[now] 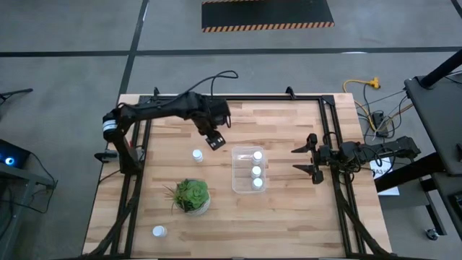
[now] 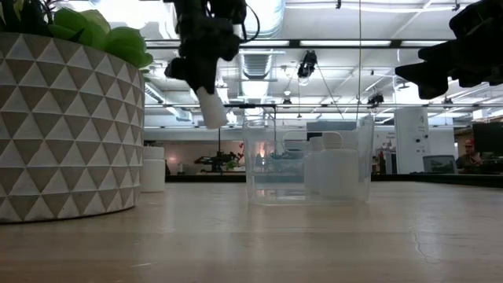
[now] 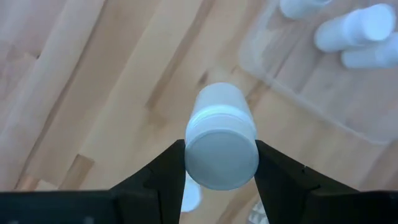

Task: Pick and place pill bottles into a basket
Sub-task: Put the white medicine bottle into the transparent bin

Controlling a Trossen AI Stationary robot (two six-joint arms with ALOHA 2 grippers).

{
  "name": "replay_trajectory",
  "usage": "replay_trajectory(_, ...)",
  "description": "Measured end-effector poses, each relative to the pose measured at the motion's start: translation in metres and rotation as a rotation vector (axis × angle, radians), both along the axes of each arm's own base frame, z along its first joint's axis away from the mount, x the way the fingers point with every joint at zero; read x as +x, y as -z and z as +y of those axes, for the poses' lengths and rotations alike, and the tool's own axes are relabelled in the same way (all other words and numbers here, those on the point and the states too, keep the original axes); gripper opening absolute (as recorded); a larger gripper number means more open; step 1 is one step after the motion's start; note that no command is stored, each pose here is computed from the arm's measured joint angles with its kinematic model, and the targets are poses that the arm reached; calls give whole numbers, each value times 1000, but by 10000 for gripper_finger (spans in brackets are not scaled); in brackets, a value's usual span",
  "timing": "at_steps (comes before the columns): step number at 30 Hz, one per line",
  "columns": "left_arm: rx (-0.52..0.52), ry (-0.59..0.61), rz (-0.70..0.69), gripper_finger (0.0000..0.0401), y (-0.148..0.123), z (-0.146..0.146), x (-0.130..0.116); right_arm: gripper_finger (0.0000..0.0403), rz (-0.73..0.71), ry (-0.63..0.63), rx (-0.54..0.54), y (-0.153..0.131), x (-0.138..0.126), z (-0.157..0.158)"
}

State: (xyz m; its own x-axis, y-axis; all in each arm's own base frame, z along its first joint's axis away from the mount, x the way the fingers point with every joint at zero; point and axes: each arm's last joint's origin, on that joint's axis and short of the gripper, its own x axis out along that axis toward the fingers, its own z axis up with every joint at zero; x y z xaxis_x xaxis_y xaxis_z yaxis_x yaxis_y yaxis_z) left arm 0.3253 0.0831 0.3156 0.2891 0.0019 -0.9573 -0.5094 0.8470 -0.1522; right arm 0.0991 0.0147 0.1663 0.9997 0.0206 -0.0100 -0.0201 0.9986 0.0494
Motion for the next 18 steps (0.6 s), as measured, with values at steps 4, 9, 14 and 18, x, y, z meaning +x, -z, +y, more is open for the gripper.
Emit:
replay_trajectory(4, -1, -5, -39, 151, -12, -7, 3, 260, 0, 0, 0, 0, 0, 0)
replay_trajectory(9, -7, -29, -75, 147, -26, -14, 5, 260, 0, 0, 0, 0, 0, 0)
replay_trajectory(14, -14, -30, -88, 147, -32, -21, 6, 260, 0, 0, 0, 0, 0, 0)
replay_trajectory(18, -16, -13, -78, 146, -33, -27, 5, 260, 0, 0, 0, 0, 0, 0)
